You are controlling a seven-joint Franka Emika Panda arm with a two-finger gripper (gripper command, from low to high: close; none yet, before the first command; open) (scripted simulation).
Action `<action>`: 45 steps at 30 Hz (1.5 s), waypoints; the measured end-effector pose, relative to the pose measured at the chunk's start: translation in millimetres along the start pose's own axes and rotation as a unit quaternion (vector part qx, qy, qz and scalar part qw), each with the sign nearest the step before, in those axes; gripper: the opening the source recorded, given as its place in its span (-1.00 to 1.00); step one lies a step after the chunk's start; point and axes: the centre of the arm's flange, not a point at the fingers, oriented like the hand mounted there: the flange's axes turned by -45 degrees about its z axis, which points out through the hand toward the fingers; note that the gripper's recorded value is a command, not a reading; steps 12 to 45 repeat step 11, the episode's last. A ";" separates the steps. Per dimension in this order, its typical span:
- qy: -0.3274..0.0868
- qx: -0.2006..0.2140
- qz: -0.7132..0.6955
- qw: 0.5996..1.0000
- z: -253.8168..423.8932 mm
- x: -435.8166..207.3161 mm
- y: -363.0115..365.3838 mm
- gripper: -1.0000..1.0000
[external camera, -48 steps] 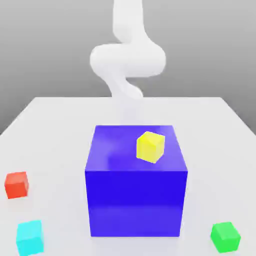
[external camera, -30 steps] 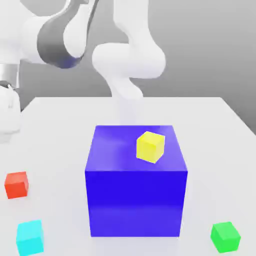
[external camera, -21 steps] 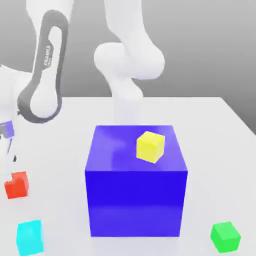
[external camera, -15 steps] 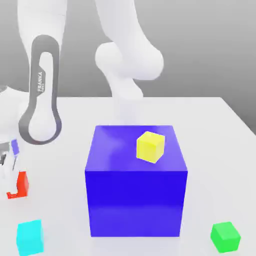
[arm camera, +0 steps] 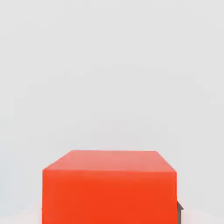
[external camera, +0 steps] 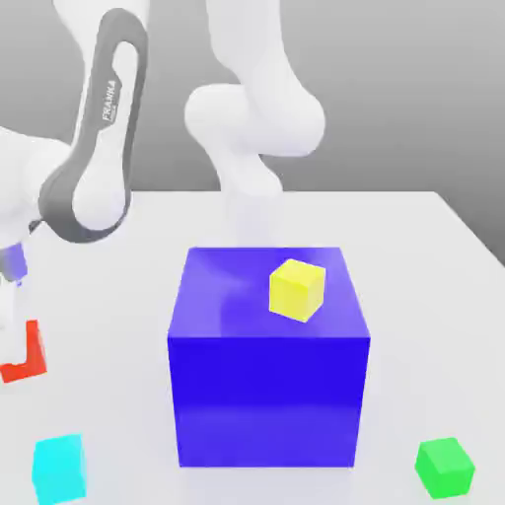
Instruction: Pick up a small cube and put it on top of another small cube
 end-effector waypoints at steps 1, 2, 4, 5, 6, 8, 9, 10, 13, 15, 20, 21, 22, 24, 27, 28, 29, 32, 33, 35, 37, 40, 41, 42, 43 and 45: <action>0.000 0.000 -0.026 1.000 -5.8 -0.8 -22.8 -1.00; 0.000 0.000 -0.052 0.999 -11.7 -2.8 -45.6 -1.00; 0.000 0.000 -0.091 0.996 -12.7 -7.8 -79.9 -1.00; 0.000 0.000 -0.097 0.995 -2.6 -8.5 -85.9 -1.00; 0.000 0.000 -0.100 0.995 10.1 -9.0 -88.9 -1.00; 0.000 -0.001 -0.103 0.995 35.1 -10.0 -90.5 1.00; 0.000 -0.001 -0.103 0.995 35.1 -9.9 -90.5 1.00; 0.000 -0.001 -0.103 0.995 35.1 -9.9 -90.5 1.00; 0.000 -0.001 -0.103 0.995 35.1 -9.9 -90.5 1.00; 0.000 -0.001 -0.103 0.995 35.1 -9.9 -90.5 1.00; 0.000 -0.001 -0.103 0.995 35.1 -9.9 -90.5 1.00; 0.000 -0.001 -0.103 0.995 35.1 -9.9 -90.5 1.00; 0.000 -0.001 -0.103 0.995 35.1 -9.9 -90.5 1.00; 0.000 -0.001 -0.103 0.995 35.1 -9.9 -90.5 1.00; 0.000 -0.001 -0.103 0.995 35.1 -9.9 -90.5 1.00; 0.000 -0.001 -0.103 0.995 35.1 -9.9 -90.5 1.00; 0.000 -0.001 -0.103 0.995 35.1 -9.9 -90.5 1.00; 0.000 -0.001 -0.103 0.995 35.1 -9.9 -90.5 1.00; 0.000 -0.001 -0.103 0.995 35.1 -9.9 -90.5 1.00; 0.000 -0.001 -0.103 0.995 35.1 -9.9 -90.5 1.00; 0.000 -0.001 -0.103 0.995 35.1 -9.9 -90.5 1.00; 0.000 -0.001 -0.103 0.995 35.1 -9.9 -90.5 1.00; 0.000 -0.001 -0.103 0.995 35.1 -9.9 -90.5 1.00; 0.000 -0.001 -0.103 0.995 35.1 -9.9 -90.5 1.00; 0.000 -0.001 -0.103 0.995 35.1 -9.9 -90.5 1.00; 0.000 -0.001 -0.103 0.995 35.1 -9.9 -90.5 1.00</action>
